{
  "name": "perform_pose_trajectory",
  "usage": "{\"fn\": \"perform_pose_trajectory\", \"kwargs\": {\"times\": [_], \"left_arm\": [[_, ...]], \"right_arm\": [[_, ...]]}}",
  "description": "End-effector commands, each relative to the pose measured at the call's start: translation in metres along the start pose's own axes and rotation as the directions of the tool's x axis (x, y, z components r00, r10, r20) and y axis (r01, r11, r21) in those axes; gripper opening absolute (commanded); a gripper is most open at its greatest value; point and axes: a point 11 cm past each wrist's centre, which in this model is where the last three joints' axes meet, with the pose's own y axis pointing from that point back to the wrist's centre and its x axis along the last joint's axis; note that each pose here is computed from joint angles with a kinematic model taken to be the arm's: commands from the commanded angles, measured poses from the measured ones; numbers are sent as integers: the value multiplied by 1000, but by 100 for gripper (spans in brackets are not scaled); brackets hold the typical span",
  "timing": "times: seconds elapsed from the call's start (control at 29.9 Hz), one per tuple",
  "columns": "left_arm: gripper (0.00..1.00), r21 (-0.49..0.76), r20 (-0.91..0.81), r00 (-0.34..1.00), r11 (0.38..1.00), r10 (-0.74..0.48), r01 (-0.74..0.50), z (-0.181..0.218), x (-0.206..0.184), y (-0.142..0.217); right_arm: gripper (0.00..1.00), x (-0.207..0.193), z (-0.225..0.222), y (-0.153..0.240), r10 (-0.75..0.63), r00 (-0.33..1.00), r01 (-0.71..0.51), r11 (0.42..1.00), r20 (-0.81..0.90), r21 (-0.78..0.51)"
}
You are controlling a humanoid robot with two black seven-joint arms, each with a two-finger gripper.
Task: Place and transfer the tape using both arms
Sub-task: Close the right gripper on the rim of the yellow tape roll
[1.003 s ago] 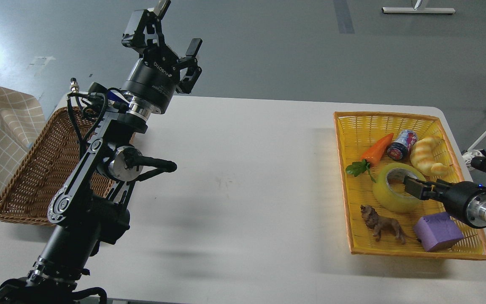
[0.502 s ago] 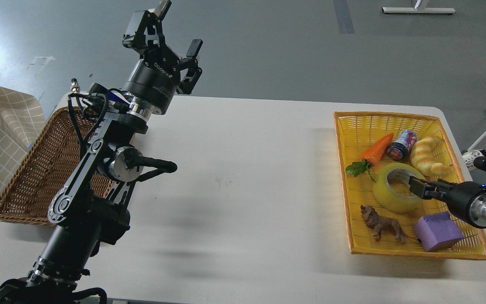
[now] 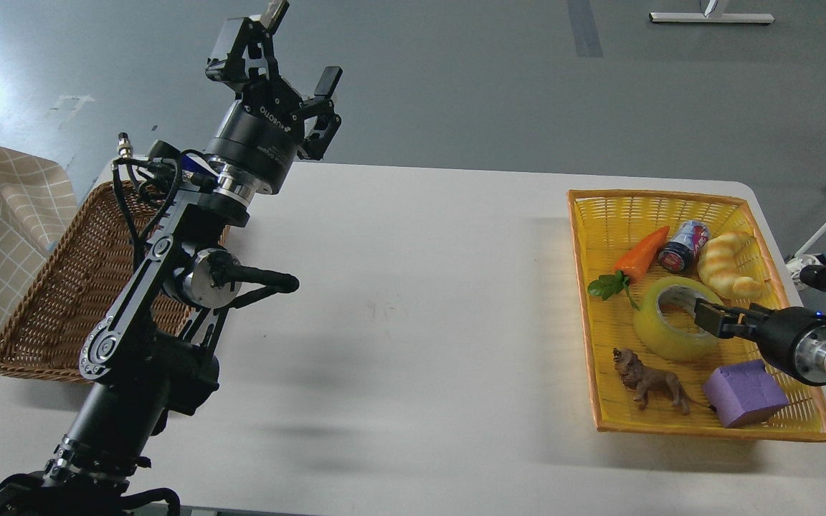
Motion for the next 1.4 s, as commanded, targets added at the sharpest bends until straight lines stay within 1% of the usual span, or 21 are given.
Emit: {"fn": "perform_pose_trajectory", "kwargs": {"times": [0.0,0.17,0.23,0.27,0.3,0.33,0.4,0.47,0.6,0.67,0.74,0.8,0.94,1.17,1.37], "left_arm": [[98,0,0,1000,1000,0,0,0,0,0],[98,4,1,1000,1000,1,-1,-1,0,1],[98,3,-1,1000,1000,1,-1,-1,0,1],[98,3,-4,1000,1000,0,0,-2,-1,1],[98,3,-4,1000,1000,0,0,-2,-1,1],[98,1,-4,1000,1000,0,0,-2,-1,1],[98,2,-2,1000,1000,0,0,-1,0,1],[98,3,-1,1000,1000,2,-2,-2,0,1],[98,5,2,1000,1000,0,0,-2,0,1],[98,6,0,1000,1000,2,-2,-2,0,2],[98,5,0,1000,1000,3,-3,-2,1,2],[98,5,0,1000,1000,3,-3,-2,1,2],[98,6,3,1000,1000,8,-8,-2,3,3],[98,10,1,1000,1000,12,-12,-4,4,5],[98,11,1,1000,1000,12,-12,-5,4,6]], "right_arm": [[80,-6,0,-4,-10,1000,10,1000,14,-10],[80,-8,-6,-9,-19,1000,19,1000,11,-2],[75,-11,-9,-11,-23,1000,23,1000,12,-1],[68,-13,-7,-12,-25,1000,25,1000,6,-19],[64,-13,-6,-12,-26,1000,26,999,5,-29],[56,-14,-3,-13,-27,1000,27,998,6,-51],[48,-13,0,-12,-25,1000,26,997,6,-75],[35,-11,5,-11,-24,1000,25,995,5,-97],[21,-11,6,-11,-23,1000,24,995,11,-97],[7,-9,5,-10,-19,1000,21,995,17,-95],[0,-8,4,-10,-17,1000,19,996,20,-90],[0,-9,2,-10,-20,999,22,996,31,-82],[0,-9,-2,-10,-29,994,33,998,106,-44],[0,-7,1,-6,-34,989,39,999,144,-33],[0,4,3,4,-21,987,23,1000,157,-12]]}}
